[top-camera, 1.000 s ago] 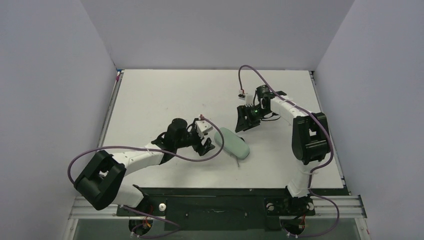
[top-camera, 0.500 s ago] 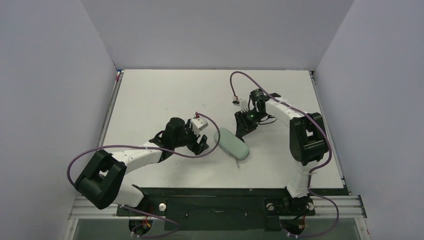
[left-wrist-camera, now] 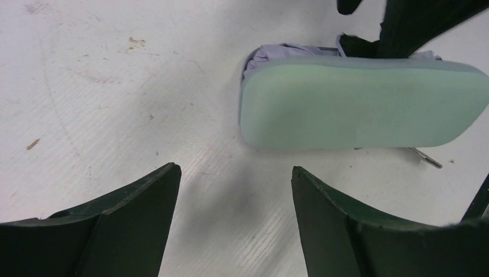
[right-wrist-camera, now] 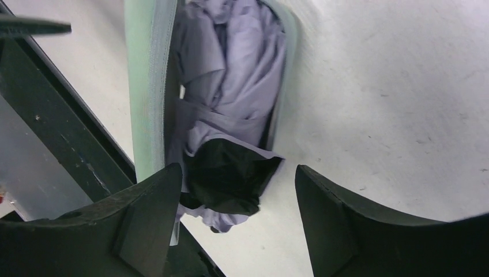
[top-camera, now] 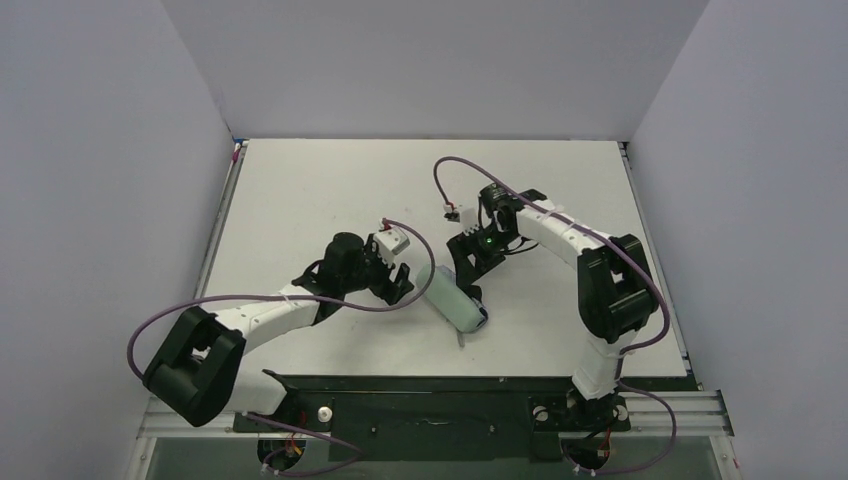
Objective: Open the umbrella
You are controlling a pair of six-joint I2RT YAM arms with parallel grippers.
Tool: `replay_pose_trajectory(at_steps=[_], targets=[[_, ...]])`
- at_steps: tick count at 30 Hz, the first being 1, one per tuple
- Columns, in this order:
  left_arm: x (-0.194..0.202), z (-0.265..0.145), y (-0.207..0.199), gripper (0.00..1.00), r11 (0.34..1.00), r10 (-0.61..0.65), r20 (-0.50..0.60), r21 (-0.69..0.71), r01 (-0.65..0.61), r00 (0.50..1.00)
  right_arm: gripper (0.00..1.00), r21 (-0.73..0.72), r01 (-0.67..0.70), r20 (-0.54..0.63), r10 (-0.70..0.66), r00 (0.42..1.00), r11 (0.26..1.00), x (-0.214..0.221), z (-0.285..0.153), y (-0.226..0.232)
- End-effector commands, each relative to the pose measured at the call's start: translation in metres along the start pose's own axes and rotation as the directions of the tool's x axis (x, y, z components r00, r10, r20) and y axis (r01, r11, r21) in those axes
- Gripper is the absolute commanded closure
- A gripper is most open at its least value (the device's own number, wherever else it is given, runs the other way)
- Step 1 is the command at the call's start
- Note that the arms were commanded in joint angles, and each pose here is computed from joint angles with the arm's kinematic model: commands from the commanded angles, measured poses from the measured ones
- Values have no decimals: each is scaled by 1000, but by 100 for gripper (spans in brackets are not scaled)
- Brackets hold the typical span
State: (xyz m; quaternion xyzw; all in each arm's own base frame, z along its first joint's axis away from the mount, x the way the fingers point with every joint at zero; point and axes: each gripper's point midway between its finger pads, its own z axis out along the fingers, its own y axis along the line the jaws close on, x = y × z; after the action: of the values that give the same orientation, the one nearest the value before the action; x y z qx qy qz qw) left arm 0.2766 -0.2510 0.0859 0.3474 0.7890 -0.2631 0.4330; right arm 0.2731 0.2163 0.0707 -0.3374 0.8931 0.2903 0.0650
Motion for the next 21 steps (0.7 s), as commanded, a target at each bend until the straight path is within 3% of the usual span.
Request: replay_pose_trajectory(at_steps=[1, 6, 14, 18, 20, 21], targets=[[-22, -17, 22, 32, 994, -69, 73, -76, 74, 995, 32, 95, 101, 28, -104, 994, 990, -7, -8, 20], [-30, -44, 64, 31, 954, -170, 133, -226, 197, 976, 32, 177, 136, 6, -139, 990, 975, -1, 6, 29], [-36, -80, 105, 31, 896, -245, 199, -327, 300, 949, 32, 358, 220, -96, -198, 975, 908, 19, 37, 22], [-33, -93, 113, 30, 889, -228, 209, -355, 291, 951, 46, 458, 239, -147, -192, 970, 856, 30, 46, 2], [-31, -97, 115, 30, 888, -216, 204, -366, 279, 955, 61, 499, 237, -159, -180, 971, 834, 32, 43, -9], [-29, -98, 115, 30, 889, -207, 198, -370, 269, 958, 74, 512, 233, -161, -174, 972, 827, 33, 40, -13]])
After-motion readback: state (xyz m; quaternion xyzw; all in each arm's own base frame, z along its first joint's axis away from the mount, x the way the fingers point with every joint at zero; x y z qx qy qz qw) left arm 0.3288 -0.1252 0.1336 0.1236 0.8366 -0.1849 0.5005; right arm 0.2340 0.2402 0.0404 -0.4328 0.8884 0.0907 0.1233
